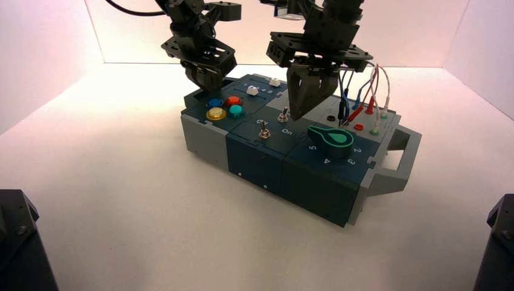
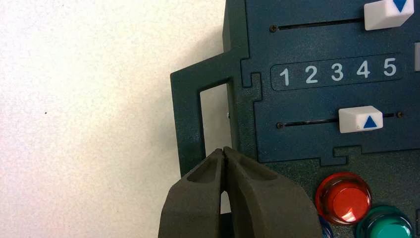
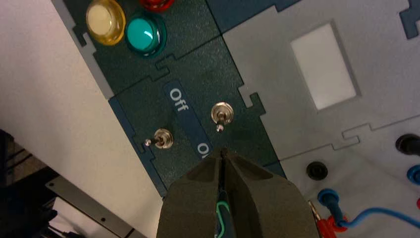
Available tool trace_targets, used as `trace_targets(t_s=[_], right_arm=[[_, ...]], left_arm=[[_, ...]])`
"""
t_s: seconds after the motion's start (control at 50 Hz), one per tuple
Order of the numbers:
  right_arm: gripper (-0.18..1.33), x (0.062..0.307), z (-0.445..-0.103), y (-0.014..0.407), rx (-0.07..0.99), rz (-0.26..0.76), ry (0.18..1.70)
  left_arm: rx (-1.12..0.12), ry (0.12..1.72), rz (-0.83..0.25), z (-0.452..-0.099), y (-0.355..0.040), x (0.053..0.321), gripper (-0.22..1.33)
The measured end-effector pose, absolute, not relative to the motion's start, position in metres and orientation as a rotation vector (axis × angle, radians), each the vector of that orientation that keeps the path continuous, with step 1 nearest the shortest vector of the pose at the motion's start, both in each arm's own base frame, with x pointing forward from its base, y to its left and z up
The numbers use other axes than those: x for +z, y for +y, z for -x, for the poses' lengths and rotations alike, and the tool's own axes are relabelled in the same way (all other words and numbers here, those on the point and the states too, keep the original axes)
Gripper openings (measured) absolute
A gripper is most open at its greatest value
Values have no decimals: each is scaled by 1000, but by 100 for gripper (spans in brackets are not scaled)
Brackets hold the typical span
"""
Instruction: Flip the top switch off with the right gripper.
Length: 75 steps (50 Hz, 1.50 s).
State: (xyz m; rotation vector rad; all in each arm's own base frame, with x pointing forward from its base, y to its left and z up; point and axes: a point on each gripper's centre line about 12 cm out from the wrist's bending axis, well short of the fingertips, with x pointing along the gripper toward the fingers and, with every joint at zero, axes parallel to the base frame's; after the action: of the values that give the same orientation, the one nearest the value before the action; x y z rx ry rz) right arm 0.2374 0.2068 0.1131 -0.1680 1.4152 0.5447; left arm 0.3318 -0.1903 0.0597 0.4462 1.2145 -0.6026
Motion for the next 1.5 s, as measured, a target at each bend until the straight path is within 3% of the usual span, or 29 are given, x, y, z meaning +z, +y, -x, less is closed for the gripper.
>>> trace_targets(t_s=[1.24,1.36,1.5], right_arm=[[-14,107,-257,220,552,218,1418],[-14,113,-253,218,556,218,1430],[-14,139,-240,209,574,200,1379]], left_arm=[[-604,1202,-450,-332,-190,58,-16],[-606,1202,-453,-332,-191,58,-16],[-606,1196,-451,-332,-191,58,-16]])
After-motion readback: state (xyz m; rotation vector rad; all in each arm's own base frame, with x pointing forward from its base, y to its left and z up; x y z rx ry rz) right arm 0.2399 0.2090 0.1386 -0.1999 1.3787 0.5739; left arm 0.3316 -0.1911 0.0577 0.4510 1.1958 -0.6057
